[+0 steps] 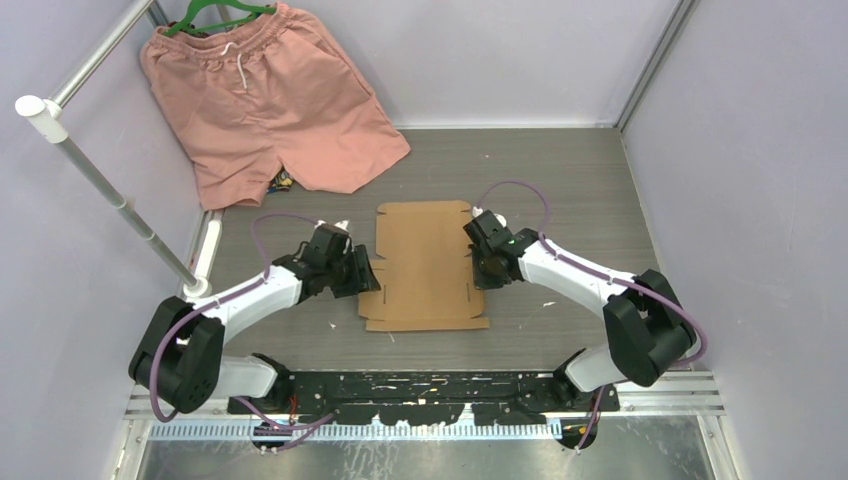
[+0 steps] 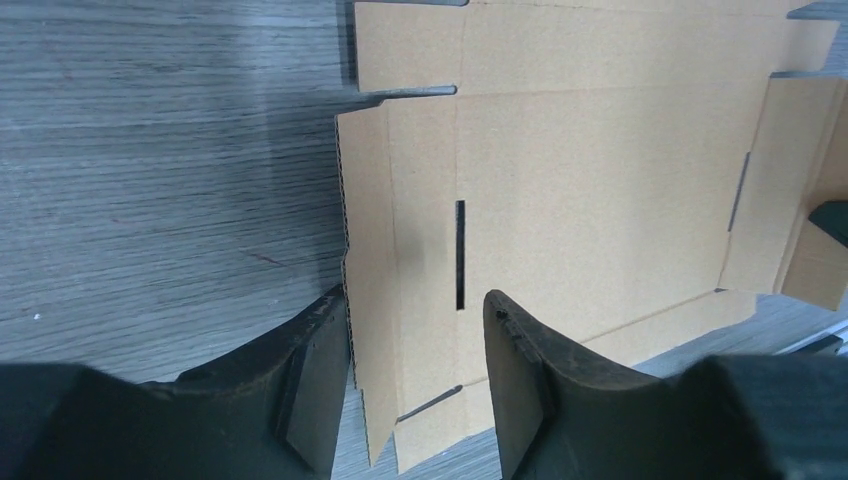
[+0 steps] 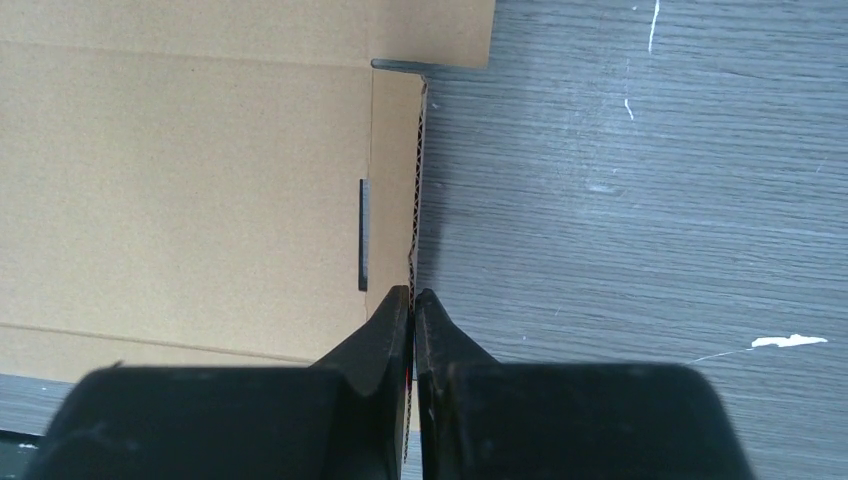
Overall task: Fold the paper box
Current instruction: Fold the paper box at the center of the board.
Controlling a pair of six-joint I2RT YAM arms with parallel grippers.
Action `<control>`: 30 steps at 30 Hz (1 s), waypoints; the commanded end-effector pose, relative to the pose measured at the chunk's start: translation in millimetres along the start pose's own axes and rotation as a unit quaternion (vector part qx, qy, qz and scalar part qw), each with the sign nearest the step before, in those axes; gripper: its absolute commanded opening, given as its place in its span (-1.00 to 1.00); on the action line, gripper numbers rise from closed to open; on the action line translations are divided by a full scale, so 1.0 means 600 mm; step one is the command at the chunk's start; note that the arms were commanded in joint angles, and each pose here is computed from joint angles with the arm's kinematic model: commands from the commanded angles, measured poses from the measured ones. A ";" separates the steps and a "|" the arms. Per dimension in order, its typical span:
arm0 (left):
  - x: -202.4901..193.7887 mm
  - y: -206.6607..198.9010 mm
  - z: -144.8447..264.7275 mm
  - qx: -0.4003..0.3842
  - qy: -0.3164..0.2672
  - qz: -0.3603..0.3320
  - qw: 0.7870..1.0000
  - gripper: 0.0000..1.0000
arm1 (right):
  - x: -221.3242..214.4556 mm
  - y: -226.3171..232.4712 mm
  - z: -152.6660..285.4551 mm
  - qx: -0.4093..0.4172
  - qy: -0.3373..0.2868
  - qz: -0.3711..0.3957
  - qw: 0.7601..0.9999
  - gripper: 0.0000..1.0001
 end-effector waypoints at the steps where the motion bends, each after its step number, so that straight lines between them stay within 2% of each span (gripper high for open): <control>1: 0.040 -0.045 0.014 -0.036 -0.044 -0.006 0.998 0.01 | 0.022 0.016 0.008 -0.005 -0.027 0.011 1.000 -0.81; 20: 0.027 -0.096 0.001 -0.040 -0.043 -0.038 0.998 0.00 | 0.013 0.050 -0.004 0.013 -0.033 0.024 0.999 -0.81; 30: 0.008 -0.121 -0.022 -0.007 -0.030 -0.078 0.996 -0.01 | 0.018 0.054 0.004 -0.036 -0.045 0.059 0.997 -0.82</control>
Point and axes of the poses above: each gripper's point midway between its finger pads, its own z axis back along the fingers, its own y axis along the line the jaws close on, x = y × z, the point moved 2 cm from there along z, back along the fingers, and after that the axes turned 2 degrees about -z, right-handed, at the moved point
